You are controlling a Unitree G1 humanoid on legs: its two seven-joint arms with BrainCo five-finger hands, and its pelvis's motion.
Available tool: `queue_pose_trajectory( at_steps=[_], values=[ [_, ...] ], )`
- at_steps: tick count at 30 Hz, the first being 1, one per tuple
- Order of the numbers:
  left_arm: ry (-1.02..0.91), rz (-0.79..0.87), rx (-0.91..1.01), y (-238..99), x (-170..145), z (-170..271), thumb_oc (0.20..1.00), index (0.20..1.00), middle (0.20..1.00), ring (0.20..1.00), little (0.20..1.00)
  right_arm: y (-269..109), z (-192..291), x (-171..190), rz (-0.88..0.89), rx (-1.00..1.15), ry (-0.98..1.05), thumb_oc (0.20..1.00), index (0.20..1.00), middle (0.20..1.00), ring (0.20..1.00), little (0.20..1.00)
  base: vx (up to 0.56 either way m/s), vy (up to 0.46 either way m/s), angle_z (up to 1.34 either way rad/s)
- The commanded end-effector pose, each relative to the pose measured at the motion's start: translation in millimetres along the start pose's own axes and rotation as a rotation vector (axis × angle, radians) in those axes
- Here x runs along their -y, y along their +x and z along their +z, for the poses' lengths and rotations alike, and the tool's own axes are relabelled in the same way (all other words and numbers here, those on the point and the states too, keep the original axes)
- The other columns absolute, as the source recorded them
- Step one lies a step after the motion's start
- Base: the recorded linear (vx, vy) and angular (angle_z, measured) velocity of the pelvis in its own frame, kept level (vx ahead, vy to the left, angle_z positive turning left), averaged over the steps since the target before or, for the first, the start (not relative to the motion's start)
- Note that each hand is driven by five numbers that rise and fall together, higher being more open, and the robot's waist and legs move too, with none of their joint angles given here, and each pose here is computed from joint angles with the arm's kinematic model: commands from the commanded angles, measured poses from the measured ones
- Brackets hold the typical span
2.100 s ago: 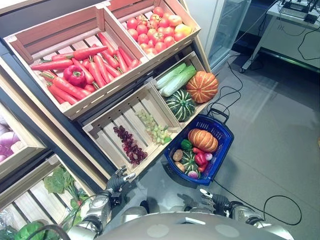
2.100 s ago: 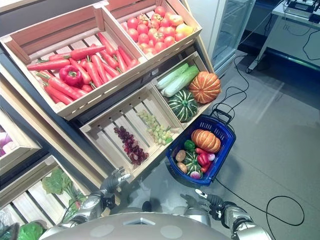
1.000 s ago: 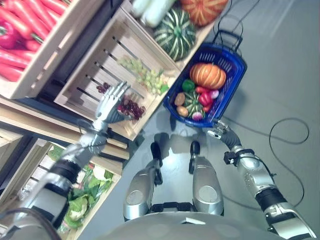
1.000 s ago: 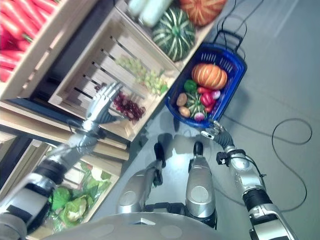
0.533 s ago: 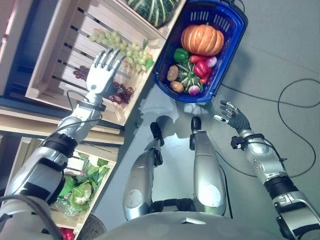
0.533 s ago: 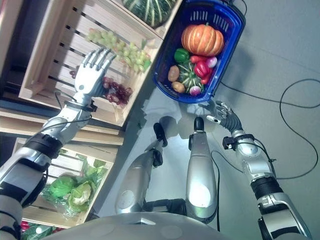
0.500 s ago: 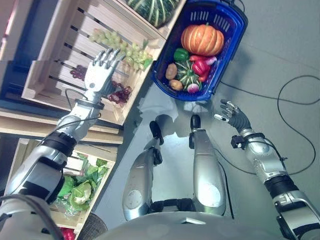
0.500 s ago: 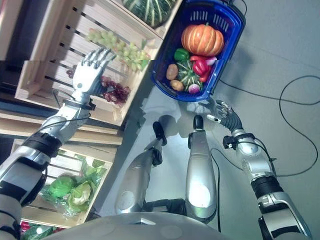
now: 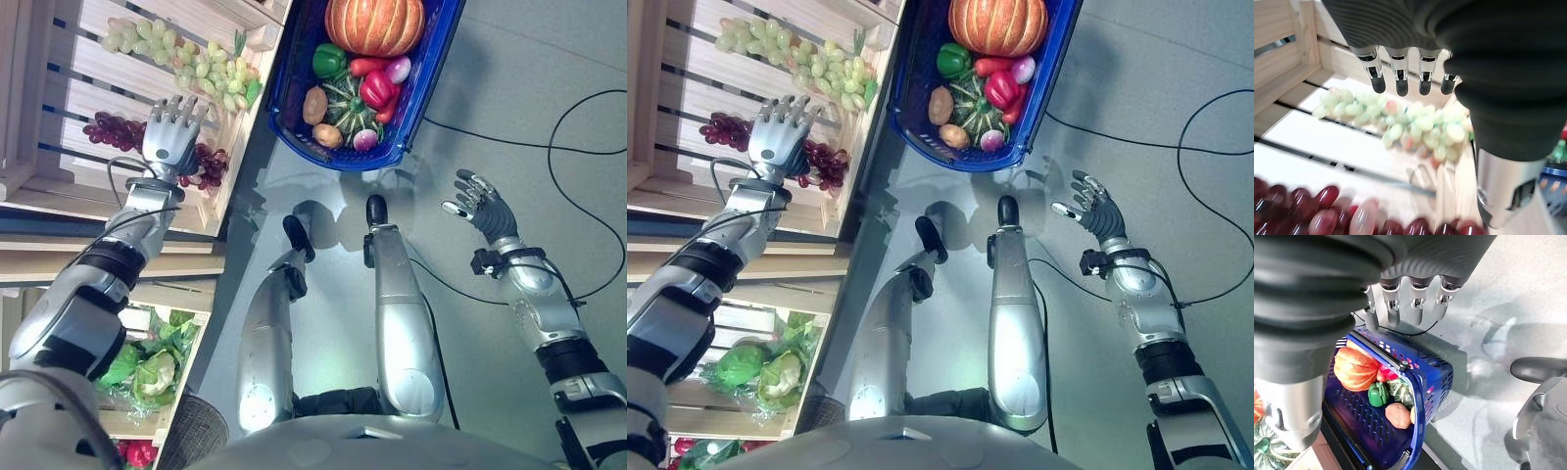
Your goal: Pick up fruits and vegetables into the basket
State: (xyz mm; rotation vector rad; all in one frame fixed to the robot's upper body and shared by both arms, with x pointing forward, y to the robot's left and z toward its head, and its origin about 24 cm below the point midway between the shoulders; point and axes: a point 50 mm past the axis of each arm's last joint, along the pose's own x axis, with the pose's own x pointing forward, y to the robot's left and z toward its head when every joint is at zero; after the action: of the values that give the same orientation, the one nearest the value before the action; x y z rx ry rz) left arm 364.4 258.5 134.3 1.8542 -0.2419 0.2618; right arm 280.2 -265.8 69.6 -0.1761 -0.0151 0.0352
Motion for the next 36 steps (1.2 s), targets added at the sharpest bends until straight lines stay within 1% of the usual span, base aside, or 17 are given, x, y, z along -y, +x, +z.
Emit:
queue_pose_trajectory(
  at_steps=[1,2,7,9,15,21,29,36],
  values=[
    [0.105,-0.075,-0.158,-13,9,-41,1.0,1.0,1.0,1.0,1.0,-11,10,3,-0.021,0.086,0.037,1.0,1.0,1.0,1.0,1.0,0.0,0.032,0.01],
    [0.106,-0.08,-0.159,-13,10,-42,1.0,1.0,1.0,1.0,1.0,-11,10,4,-0.022,0.088,0.037,1.0,1.0,1.0,1.0,1.0,0.0,0.036,-0.01],
    [0.122,-0.247,-0.231,-20,25,-47,1.0,1.0,1.0,1.0,1.0,-9,17,8,-0.034,0.102,0.03,1.0,1.0,1.0,1.0,1.0,0.01,0.033,-0.04],
    [0.13,-0.28,-0.251,-24,31,-48,1.0,1.0,1.0,1.0,1.0,-8,19,9,-0.037,0.109,0.028,1.0,1.0,1.0,1.0,1.0,0.01,0.032,-0.11],
    [0.231,-0.253,-0.252,-26,31,-55,1.0,1.0,1.0,1.0,1.0,-7,25,10,-0.04,0.127,0.026,1.0,1.0,1.0,1.0,1.0,0.01,0.006,-0.02],
    [0.307,-0.202,-0.311,-25,25,-63,1.0,1.0,1.0,1.0,1.0,-5,32,10,-0.049,0.165,0.021,1.0,1.0,1.0,1.0,1.0,0.01,0.009,-0.02],
    [0.36,-0.14,-0.403,-18,13,-73,1.0,1.0,1.0,1.0,1.0,2,44,5,-0.054,0.224,0.012,1.0,1.0,1.0,1.0,1.0,0.01,-0.001,-0.01],
    [0.387,-0.107,-0.42,-10,4,-73,1.0,1.0,1.0,1.0,1.0,6,52,-1,-0.05,0.272,0.001,1.0,1.0,1.0,1.0,1.0,0.0,-0.001,-0.01]
  ],
)
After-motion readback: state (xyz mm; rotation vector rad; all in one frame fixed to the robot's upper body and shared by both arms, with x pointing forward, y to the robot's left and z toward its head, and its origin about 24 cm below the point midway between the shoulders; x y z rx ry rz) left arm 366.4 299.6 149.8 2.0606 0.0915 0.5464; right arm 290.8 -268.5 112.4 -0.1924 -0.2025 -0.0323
